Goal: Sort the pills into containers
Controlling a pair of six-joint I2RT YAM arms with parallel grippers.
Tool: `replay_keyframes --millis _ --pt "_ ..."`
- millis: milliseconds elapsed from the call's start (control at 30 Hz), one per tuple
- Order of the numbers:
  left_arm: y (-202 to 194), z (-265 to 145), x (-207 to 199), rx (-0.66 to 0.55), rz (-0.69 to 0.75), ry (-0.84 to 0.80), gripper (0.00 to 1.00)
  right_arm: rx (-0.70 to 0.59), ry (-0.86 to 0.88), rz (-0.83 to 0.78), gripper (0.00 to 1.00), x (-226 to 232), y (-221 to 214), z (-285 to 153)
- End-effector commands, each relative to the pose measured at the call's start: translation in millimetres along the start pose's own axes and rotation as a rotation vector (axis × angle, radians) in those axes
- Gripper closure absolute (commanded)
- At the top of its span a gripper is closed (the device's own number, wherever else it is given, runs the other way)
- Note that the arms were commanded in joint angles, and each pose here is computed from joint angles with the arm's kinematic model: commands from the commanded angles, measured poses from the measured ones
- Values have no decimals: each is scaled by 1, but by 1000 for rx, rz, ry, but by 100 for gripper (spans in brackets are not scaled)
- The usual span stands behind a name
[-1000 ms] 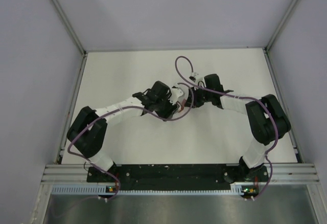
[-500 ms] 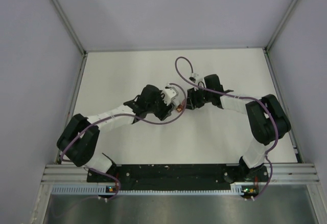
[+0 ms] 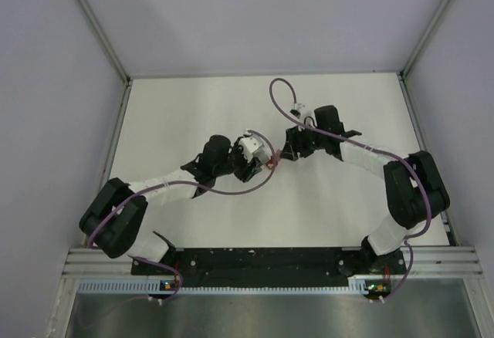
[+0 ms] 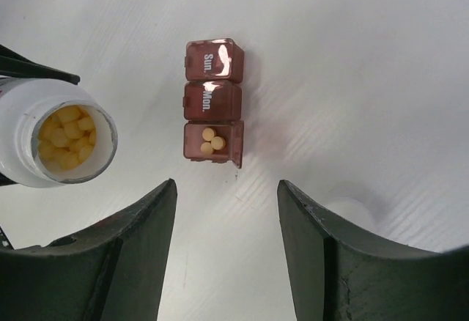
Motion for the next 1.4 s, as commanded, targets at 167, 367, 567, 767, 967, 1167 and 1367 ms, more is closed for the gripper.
replay_keyframes --millis 167,367,567,767,967,1167,1367 --pt "39 -17 -1 -308 83 -23 100 -68 -77 -35 40 -11 25 -31" --pt "53 -25 -8 -418 102 -100 100 -56 -173 -93 39 -28 18 -37" --pt "77 -40 -22 -577 104 -258 100 -35 -267 -135 36 -41 18 -43" --pt "92 -47 -32 -681 87 -386 100 5 -296 -137 32 -51 7 -38" --pt "98 -48 -29 -711 38 -392 100 47 -299 -130 31 -57 -4 -29" --pt "94 -45 -21 -677 28 -333 100 94 -299 -133 31 -60 -17 -17" --pt "92 -43 -16 -646 25 -295 100 133 -303 -143 33 -62 -27 -6"
Point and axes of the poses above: each gripper's point midway between its finger pads, its own z axis out along the fingers, its own x axis along the line the jaws close on, y = z × x, the point moved 3 cm from there along -z, back along the fingers, and after that the axes turned 7 degrees about z, right-handed, at the moved point
